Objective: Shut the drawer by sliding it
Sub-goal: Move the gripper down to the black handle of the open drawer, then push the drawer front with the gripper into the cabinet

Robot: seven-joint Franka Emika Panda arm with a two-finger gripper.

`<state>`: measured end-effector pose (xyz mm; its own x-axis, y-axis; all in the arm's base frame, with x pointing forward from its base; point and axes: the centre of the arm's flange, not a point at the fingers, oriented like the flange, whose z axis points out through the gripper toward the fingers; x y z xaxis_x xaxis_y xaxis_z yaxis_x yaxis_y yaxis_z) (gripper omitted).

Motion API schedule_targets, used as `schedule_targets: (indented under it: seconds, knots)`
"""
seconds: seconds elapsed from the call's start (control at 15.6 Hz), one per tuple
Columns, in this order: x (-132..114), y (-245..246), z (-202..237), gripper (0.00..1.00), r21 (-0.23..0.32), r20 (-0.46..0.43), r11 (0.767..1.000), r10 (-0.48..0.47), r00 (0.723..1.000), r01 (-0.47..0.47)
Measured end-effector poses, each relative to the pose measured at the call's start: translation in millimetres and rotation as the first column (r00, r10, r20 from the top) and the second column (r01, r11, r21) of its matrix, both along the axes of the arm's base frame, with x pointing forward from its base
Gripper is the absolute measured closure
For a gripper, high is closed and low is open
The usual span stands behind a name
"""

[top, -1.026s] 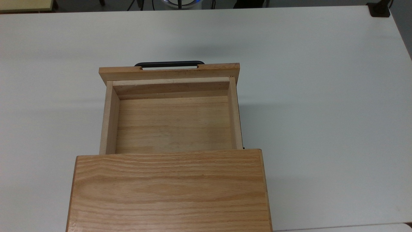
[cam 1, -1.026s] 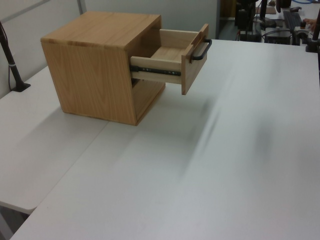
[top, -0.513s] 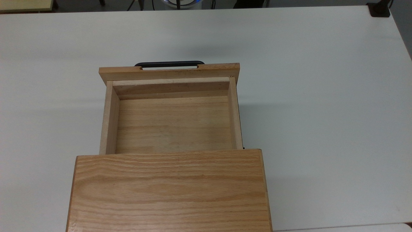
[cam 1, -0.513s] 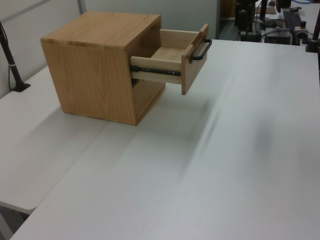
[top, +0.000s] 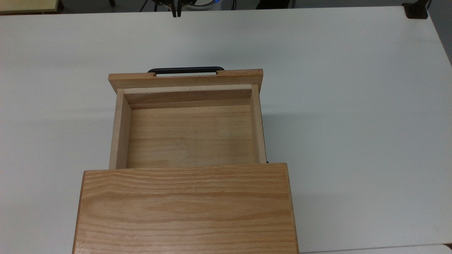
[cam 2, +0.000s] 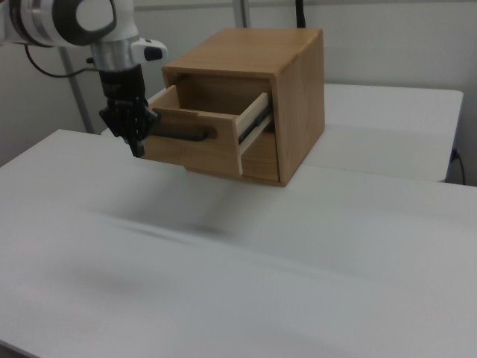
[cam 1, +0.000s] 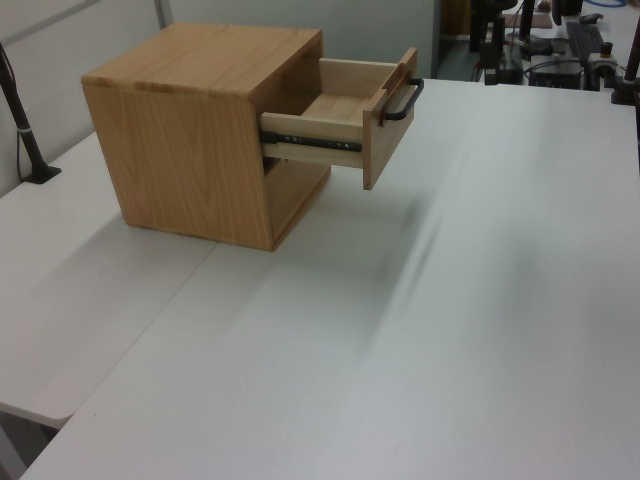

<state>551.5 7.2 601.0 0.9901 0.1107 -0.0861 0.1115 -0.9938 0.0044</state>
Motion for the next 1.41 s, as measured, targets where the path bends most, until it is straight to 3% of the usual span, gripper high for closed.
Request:
schedule_targets:
  seconds: [0.58,0.9,1.41]
  knots:
    - [32.9,4.1,-50.3,0.96,0.002,-0.022,0.999,0.054,0.998,-0.054]
    - [64.5,5.5,-79.8,0.96,-0.002,0.061,0.998,0.055,0.997,-0.055]
    - [87.3,26.0,-83.3,0.96,0.004,0.201,1.000,0.010,0.980,-0.011]
